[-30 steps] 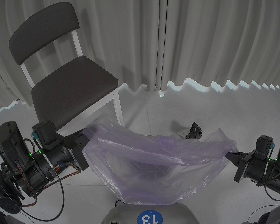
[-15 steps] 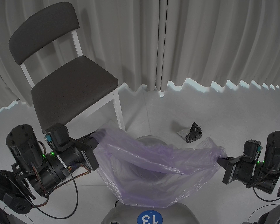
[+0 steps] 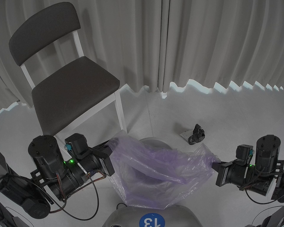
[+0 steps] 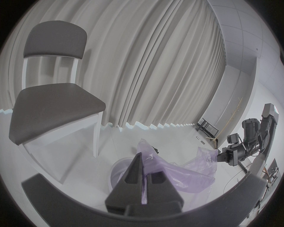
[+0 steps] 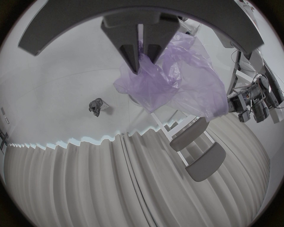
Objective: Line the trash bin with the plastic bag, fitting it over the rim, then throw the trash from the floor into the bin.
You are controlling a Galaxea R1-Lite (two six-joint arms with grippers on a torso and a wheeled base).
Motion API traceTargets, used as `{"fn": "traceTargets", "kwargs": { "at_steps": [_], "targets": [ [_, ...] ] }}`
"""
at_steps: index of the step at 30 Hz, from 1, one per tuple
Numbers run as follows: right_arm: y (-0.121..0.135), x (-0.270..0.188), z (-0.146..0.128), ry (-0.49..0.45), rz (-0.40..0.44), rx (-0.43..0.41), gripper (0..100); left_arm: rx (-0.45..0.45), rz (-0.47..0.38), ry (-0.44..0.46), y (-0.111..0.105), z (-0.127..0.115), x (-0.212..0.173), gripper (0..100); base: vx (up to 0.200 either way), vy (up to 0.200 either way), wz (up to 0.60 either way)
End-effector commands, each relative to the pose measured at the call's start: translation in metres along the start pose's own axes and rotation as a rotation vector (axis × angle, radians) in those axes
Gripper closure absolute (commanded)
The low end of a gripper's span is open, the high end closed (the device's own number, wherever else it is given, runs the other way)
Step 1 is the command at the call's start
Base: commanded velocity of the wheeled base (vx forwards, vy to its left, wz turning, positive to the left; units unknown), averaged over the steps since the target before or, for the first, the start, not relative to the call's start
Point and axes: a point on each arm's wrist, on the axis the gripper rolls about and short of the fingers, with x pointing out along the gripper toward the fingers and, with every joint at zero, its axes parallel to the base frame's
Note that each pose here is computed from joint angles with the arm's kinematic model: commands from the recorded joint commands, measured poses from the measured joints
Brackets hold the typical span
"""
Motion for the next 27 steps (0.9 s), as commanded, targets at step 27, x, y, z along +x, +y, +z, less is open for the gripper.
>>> {"fn": "traceTargets", "kwargs": {
  "at_steps": [27],
  "targets": [
    [-0.043, 0.093, -0.033, 0.081, -0.106, 0.105, 100, -0.002, 0.042, 0.052, 0.012, -0.014, 0.011, 100, 0.0, 0.0, 0.0]
  ]
}}
